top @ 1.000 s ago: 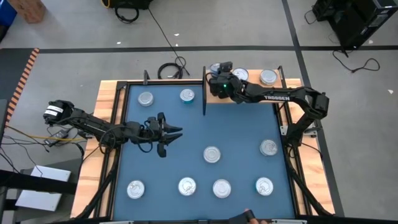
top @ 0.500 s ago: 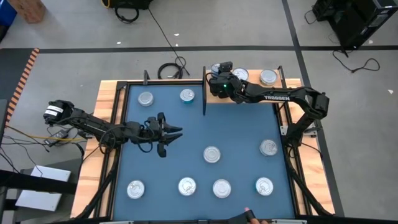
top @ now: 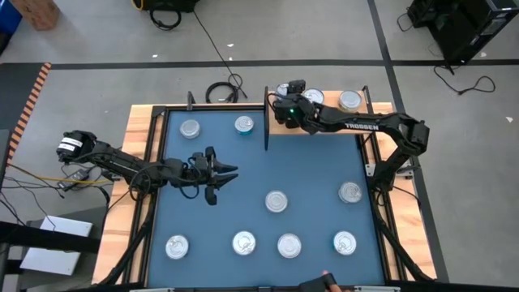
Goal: Stack canned seafood by type on shelf
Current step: Stack the top left blue tuna can on top of the blue tuna can on the shelf
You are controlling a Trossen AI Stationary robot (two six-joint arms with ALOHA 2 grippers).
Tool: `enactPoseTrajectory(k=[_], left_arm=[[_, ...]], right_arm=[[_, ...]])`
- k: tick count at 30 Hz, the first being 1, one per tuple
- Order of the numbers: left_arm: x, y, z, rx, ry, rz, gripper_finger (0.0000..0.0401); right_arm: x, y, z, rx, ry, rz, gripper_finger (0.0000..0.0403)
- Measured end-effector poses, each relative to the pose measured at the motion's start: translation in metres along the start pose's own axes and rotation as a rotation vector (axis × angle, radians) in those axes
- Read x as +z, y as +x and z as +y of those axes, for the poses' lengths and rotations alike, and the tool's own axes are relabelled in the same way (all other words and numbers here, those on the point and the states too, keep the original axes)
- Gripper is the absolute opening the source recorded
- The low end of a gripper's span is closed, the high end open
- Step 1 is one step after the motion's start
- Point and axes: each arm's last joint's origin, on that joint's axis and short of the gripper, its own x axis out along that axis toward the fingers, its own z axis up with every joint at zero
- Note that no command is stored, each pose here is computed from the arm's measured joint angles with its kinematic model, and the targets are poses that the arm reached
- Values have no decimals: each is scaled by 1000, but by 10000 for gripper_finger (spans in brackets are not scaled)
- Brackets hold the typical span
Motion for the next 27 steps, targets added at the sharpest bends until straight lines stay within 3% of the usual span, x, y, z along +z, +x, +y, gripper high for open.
enactPoseTrajectory(k=[18,27], left_arm=[[0,0,0,-11,-4,-1,110],[1,0,-1,-22,-7,-7,110]], right_arm=[[4,-8,-10,114,72,-35,268],[-2,-2,-14,116,152,-19,268]])
